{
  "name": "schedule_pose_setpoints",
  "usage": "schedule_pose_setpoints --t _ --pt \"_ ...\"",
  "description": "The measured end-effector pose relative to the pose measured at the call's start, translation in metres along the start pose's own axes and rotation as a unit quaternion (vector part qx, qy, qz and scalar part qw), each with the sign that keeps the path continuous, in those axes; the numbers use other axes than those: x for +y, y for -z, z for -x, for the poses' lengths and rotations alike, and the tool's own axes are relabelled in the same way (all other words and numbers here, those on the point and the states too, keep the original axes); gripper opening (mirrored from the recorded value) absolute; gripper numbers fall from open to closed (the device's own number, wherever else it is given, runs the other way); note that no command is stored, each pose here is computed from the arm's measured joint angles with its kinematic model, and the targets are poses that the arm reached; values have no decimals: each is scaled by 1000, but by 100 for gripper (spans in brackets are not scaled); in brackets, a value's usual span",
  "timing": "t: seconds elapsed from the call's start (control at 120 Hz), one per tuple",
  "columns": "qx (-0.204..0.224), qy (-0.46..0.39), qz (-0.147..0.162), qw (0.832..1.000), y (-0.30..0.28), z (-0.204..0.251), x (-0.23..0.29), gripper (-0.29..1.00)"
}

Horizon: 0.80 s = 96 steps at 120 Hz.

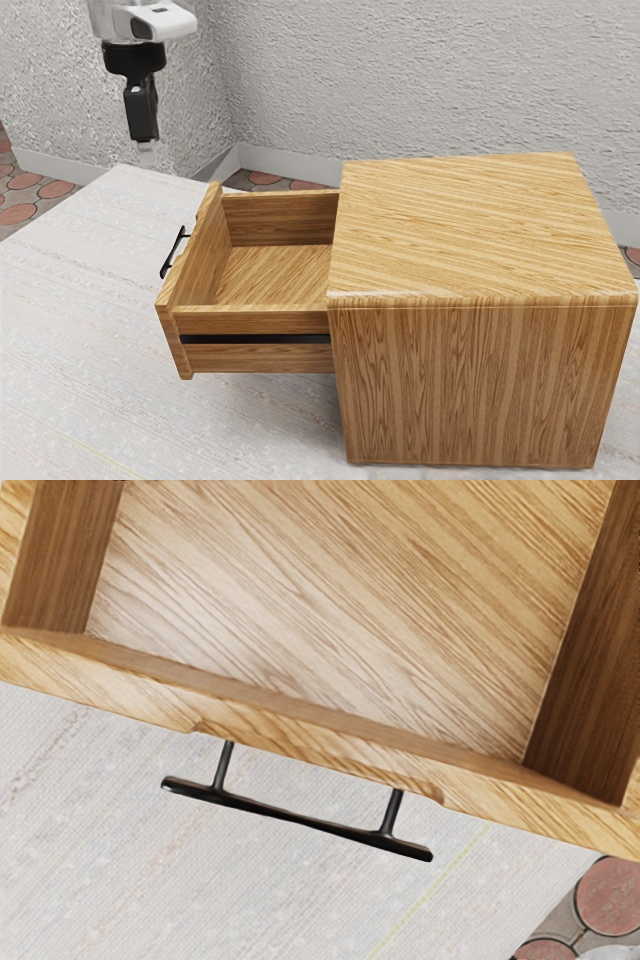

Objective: Push the drawer handle with one arm to close the drawer

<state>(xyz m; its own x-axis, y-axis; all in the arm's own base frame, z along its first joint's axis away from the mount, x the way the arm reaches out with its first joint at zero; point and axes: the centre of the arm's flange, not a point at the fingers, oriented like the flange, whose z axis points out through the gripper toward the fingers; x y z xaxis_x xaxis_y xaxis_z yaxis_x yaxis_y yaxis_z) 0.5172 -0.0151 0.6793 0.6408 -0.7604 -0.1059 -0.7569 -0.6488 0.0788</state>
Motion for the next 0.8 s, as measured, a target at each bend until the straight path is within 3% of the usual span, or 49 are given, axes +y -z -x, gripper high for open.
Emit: schedule_pose_setpoints --t 0.325,0.425,0.483,0.642,0.8 --pt "0 -19 -2 1000 1 -1 2 70" --pt "47 -15 -77 996 81 35 50 70" --pt "43 -67 -96 992 97 16 114 70" --pt "-11 -102 -82 991 62 10 174 70" --pt "-62 -61 -23 996 -56 40 133 70"
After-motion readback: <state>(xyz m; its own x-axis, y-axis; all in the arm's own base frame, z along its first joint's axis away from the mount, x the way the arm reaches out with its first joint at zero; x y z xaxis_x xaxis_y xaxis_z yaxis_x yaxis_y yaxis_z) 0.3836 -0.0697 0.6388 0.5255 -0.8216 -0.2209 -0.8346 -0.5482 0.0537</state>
